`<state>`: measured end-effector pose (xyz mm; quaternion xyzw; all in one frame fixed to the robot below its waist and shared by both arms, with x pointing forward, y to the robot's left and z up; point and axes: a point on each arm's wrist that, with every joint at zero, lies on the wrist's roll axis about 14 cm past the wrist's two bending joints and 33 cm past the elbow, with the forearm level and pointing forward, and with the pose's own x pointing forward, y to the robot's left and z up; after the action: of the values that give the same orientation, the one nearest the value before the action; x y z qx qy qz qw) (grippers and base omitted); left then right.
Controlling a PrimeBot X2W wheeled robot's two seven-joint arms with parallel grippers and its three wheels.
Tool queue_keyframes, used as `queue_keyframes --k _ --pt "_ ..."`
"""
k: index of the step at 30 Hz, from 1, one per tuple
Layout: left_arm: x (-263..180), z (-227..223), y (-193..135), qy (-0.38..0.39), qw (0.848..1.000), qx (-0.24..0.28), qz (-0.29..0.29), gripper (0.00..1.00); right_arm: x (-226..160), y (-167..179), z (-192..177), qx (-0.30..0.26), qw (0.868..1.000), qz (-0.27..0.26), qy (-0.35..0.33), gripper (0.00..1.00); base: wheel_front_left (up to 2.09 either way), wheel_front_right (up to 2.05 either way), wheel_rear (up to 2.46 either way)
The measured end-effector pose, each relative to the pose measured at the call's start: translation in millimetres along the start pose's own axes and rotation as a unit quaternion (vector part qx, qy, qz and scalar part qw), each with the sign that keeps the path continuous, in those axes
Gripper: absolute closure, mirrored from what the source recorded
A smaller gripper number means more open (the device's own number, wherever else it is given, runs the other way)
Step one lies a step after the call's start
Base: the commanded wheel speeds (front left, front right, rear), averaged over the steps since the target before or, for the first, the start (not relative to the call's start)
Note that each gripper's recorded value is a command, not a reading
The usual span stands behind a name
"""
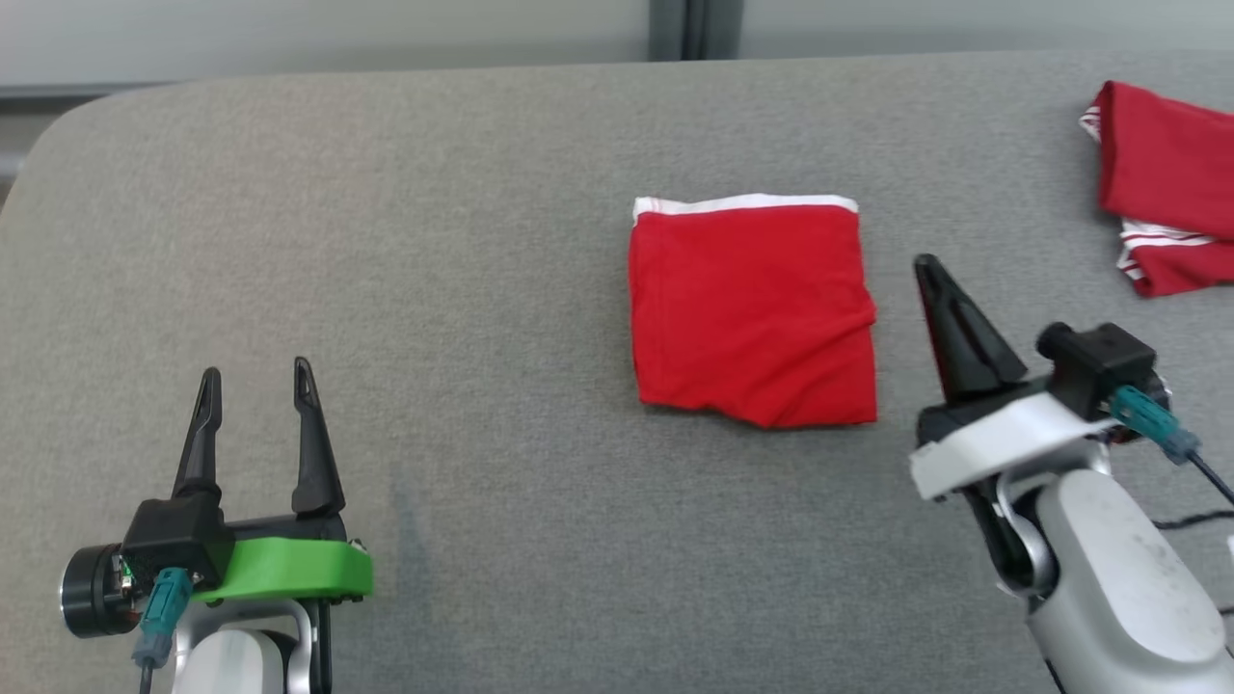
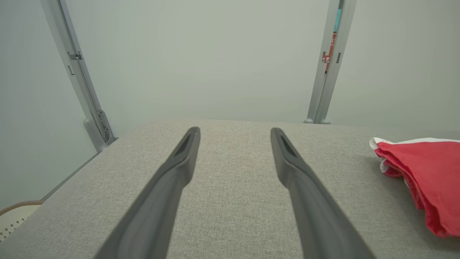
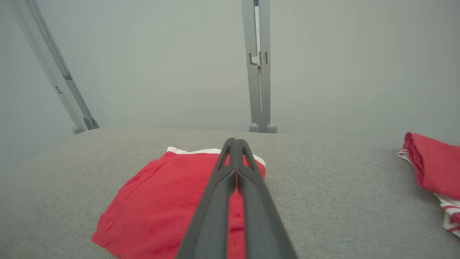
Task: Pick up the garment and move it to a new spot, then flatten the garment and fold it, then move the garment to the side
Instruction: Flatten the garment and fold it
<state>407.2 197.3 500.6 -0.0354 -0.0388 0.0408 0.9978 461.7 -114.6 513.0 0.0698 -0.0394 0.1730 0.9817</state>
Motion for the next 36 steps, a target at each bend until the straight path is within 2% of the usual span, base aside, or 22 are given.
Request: queue_keyframes --k 1,8,16,23,36 --pt "0.1 1.0 -1.8 -0.001 1.0 0.0 -0.004 0.0 -7.6 -8.4 4.1 -0.005 1.0 -0.014 -0.004 0.0 0.0 0.0 0.0" --pt "-7.0 5.2 -11.8 -0.005 1.0 0.004 -0.026 0.0 -60.0 -39.0 15.3 -0.022 0.996 -0.081 -0.013 0.0 0.0 0.0 0.0" --pt "-18.6 8.4 -16.0 -0.007 0.999 0.009 -0.037 0.0 -96.0 -45.2 20.5 -0.013 0.992 -0.126 -0.024 0.0 0.0 0.0 0.0" --pt "-30.5 10.0 -10.6 -0.007 0.999 0.012 -0.033 0.0 -105.1 -37.9 21.8 -0.017 0.991 -0.128 -0.021 0.0 0.0 0.0 0.0" --pt "-36.7 16.9 1.0 -0.016 1.0 0.017 -0.019 0.0 -100.0 -26.2 21.0 -0.012 0.993 -0.118 -0.008 0.0 0.0 0.0 0.0"
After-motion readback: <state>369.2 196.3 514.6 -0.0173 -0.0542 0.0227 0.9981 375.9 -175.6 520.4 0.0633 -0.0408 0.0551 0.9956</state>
